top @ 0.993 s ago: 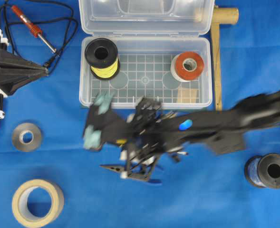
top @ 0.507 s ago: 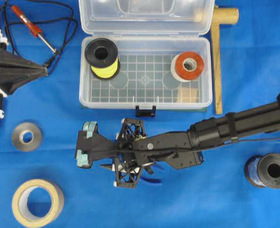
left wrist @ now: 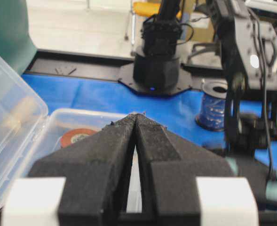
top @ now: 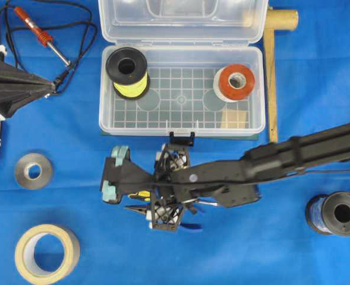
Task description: Pick the screwdriver from the toolbox among several items.
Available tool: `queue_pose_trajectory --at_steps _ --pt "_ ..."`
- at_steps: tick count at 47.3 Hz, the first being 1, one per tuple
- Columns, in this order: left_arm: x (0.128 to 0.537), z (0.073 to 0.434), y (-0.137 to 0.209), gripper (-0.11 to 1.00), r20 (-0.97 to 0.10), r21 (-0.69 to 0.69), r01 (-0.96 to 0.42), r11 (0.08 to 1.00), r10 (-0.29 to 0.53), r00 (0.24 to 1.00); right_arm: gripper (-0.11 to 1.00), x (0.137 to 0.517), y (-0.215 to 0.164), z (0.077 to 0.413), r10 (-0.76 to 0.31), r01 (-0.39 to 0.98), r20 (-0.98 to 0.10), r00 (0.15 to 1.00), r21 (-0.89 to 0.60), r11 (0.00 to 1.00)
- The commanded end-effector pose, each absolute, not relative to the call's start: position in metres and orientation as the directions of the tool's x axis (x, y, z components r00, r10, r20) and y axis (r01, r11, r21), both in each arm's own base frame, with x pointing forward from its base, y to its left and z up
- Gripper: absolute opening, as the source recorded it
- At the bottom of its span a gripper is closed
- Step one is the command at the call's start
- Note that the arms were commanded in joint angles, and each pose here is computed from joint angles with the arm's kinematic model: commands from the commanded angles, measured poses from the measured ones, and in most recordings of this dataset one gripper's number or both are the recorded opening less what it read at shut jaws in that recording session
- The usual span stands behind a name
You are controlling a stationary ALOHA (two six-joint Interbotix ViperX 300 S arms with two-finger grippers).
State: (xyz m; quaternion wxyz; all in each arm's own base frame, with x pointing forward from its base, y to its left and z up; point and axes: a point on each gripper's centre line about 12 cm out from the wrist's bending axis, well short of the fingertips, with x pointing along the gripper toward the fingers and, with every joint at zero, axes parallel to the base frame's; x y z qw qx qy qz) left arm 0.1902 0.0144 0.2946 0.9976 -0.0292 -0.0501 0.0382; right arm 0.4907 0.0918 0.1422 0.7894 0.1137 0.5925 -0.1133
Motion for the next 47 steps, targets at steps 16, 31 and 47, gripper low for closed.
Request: queue_pose_trajectory --at_steps 16,31,47 --pt "0.19 0.297 0.015 0.0 0.095 -0.067 -0.076 0.995 0.082 0.992 0.75 0.398 0.066 0.28 -0.101 0.238 -0.818 0.566 0.045 0.97" --pt "0.19 0.296 0.015 0.0 0.09 -0.067 -0.076 0.995 0.082 0.993 0.75 0.299 0.048 0.297 -0.009 0.114 -0.627 0.779 0.128 0.985" --pt "0.189 0.294 0.015 0.0 0.086 -0.067 -0.076 0.995 0.082 0.993 0.75 0.212 0.025 0.275 0.002 0.057 -0.503 0.864 0.102 0.993"
